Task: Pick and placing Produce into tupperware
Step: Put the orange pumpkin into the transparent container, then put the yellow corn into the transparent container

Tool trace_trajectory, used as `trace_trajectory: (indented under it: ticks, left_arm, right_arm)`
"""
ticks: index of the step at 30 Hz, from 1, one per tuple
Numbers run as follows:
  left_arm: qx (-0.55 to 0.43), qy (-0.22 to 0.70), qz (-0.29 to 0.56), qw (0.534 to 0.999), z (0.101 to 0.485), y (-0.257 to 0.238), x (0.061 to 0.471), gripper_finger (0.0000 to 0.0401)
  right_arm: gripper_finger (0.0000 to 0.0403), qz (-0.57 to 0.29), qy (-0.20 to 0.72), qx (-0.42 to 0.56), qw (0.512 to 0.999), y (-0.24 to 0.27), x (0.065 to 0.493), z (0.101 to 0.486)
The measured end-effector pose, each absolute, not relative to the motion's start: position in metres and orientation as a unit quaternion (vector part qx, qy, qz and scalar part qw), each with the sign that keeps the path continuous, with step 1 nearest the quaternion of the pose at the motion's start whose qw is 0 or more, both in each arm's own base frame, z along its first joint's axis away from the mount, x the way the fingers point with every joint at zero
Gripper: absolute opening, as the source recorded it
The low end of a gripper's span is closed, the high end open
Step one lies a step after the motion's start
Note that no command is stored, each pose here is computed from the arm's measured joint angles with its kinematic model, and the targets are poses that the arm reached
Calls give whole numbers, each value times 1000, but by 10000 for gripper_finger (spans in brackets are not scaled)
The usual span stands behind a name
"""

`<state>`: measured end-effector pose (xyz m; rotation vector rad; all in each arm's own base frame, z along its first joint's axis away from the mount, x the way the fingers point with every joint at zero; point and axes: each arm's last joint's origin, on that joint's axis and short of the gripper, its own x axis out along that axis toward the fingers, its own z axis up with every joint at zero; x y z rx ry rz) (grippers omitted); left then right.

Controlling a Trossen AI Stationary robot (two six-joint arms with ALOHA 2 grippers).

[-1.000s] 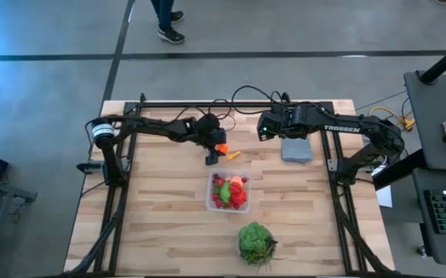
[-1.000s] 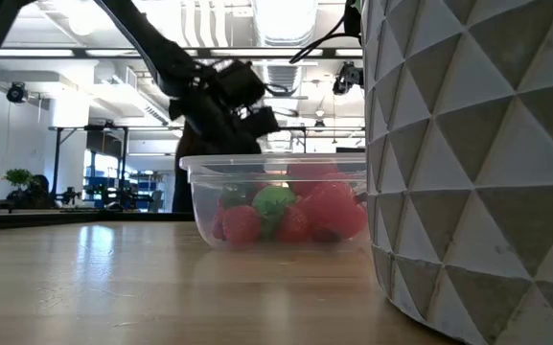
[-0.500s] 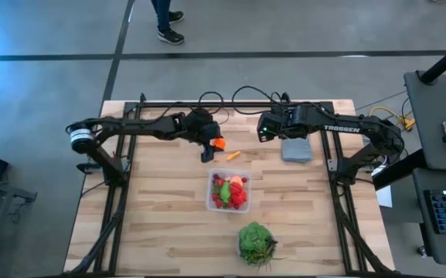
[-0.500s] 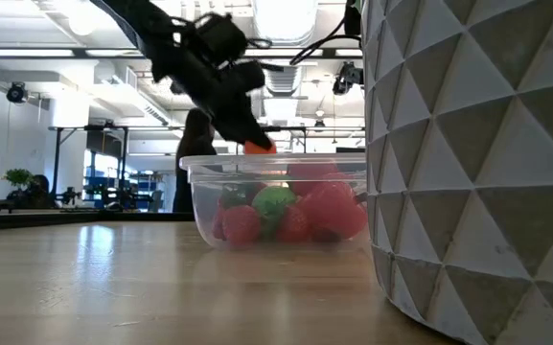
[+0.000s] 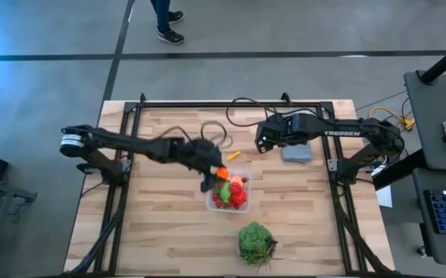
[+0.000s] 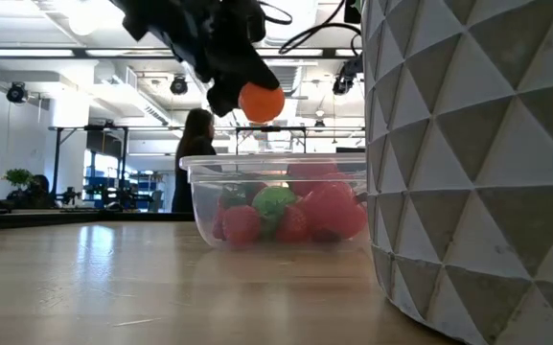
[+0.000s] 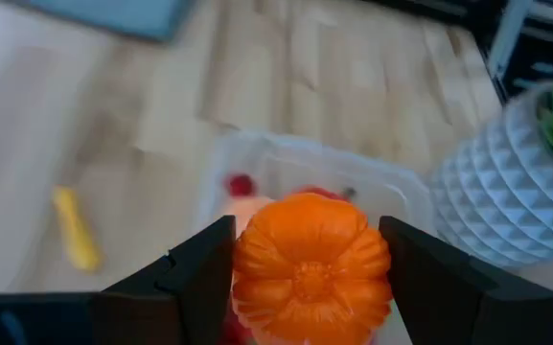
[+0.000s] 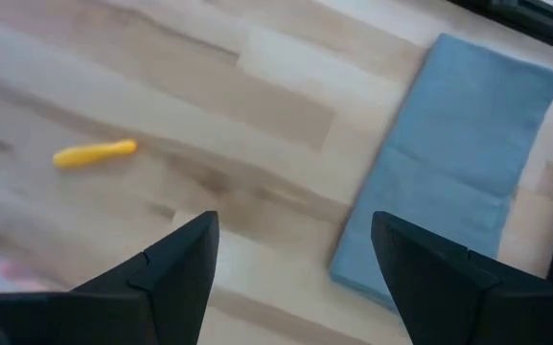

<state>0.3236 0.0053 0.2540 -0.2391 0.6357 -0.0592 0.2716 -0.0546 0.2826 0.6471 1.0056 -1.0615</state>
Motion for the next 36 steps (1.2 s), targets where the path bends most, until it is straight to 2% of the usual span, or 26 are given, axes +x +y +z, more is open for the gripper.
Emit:
trace_trajectory:
  ticks: [7, 14, 17, 24, 29, 32, 36]
  left_arm:
    - [-90, 346, -32, 933, 236, -44, 326, 222]
    - [-135, 357, -31, 924, 231, -60, 325, 225]
    - [-157, 363, -2, 918, 226, -57, 323, 240]
    - [-168, 373, 9, 912, 218, -55, 319, 292]
    - [-161, 368, 5, 916, 222, -54, 317, 307]
    - [-130, 347, 7, 929, 235, -57, 309, 308]
    - [-52, 320, 55, 944, 253, -59, 290, 308]
  right_arm:
    - [267, -443, 467, 267, 717, -30, 275, 282]
    - [267, -414, 477, 243, 736, -14, 278, 282]
    - [267, -406, 479, 235, 742, -13, 279, 282]
    - [267, -407, 470, 238, 746, -14, 281, 282]
    - [267, -390, 469, 223, 760, -15, 284, 283]
    - [267, -345, 498, 174, 776, -14, 285, 283]
    - [267, -241, 532, 121, 803, -16, 289, 277]
